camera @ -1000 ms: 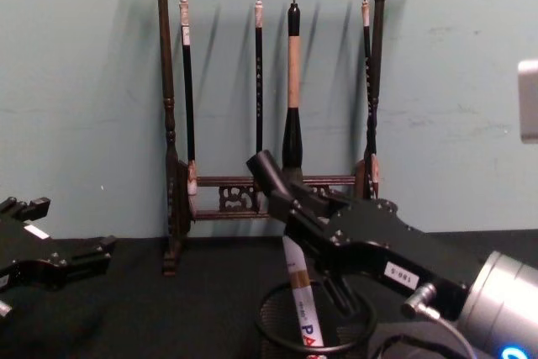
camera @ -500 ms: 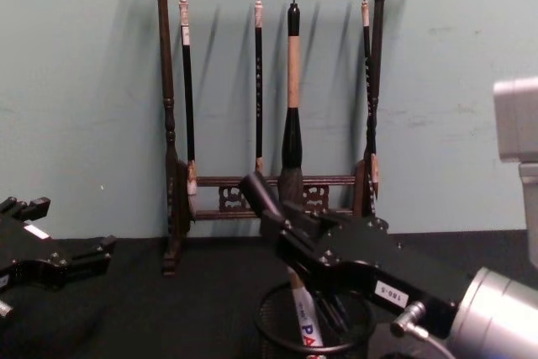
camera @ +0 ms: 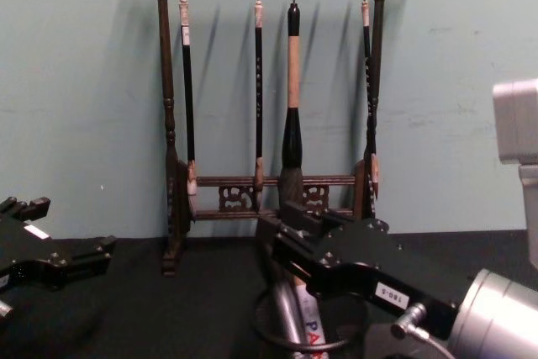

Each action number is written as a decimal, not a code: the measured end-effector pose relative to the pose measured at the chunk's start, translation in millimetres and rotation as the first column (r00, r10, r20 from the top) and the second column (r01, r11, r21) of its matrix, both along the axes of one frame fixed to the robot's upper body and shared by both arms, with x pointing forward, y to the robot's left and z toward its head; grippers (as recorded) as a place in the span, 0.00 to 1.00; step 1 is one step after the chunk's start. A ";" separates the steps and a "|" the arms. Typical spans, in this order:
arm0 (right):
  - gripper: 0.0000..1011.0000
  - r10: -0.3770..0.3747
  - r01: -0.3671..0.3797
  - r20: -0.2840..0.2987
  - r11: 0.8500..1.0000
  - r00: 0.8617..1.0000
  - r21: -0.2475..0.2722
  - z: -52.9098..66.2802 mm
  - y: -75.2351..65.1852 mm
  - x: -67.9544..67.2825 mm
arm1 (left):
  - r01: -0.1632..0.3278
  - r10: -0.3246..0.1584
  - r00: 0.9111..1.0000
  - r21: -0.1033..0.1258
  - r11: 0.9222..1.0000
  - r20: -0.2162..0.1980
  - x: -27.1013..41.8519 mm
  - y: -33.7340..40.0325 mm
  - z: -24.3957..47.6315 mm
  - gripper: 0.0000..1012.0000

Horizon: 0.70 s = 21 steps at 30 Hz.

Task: Pick up the water-based marker from the table and place it into the pen holder.

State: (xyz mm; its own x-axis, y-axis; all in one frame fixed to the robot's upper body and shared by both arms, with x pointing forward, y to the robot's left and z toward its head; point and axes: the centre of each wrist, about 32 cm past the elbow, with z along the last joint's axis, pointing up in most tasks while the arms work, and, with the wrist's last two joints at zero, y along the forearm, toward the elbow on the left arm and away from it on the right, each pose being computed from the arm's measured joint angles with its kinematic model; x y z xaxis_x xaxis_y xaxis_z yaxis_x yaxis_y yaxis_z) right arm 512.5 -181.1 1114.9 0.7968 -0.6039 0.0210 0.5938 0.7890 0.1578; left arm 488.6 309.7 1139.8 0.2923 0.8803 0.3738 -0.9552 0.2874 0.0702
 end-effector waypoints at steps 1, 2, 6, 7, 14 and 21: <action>0.38 0.000 0.000 0.000 1.000 1.000 0.000 0.1 0.0 0.0 | 0.000 0.000 1.000 0.000 1.000 0.000 0.0 0.0 0.0 0.99; 0.40 0.000 0.000 0.000 1.000 1.000 0.001 0.1 0.0 0.0 | 0.000 0.000 1.000 0.000 1.000 0.000 0.0 0.0 0.0 0.99; 0.52 0.001 -0.001 0.000 1.000 1.000 0.001 0.2 -0.1 0.1 | 0.000 0.000 1.000 0.000 1.000 0.000 0.0 0.0 0.0 0.99; 0.56 0.001 -0.001 0.000 1.000 1.000 0.002 0.2 -0.1 0.1 | 0.000 0.000 1.000 0.000 1.000 0.000 0.0 0.0 0.0 0.99; 0.75 0.001 -0.001 0.000 1.000 1.000 0.003 0.5 -0.2 0.2 | 0.000 0.000 1.000 0.000 1.000 0.000 0.0 0.0 0.0 0.99; 0.97 0.002 -0.002 0.000 1.000 1.000 0.003 0.5 -0.2 0.2 | 0.000 0.000 1.000 0.000 1.000 0.000 0.0 0.0 0.0 0.99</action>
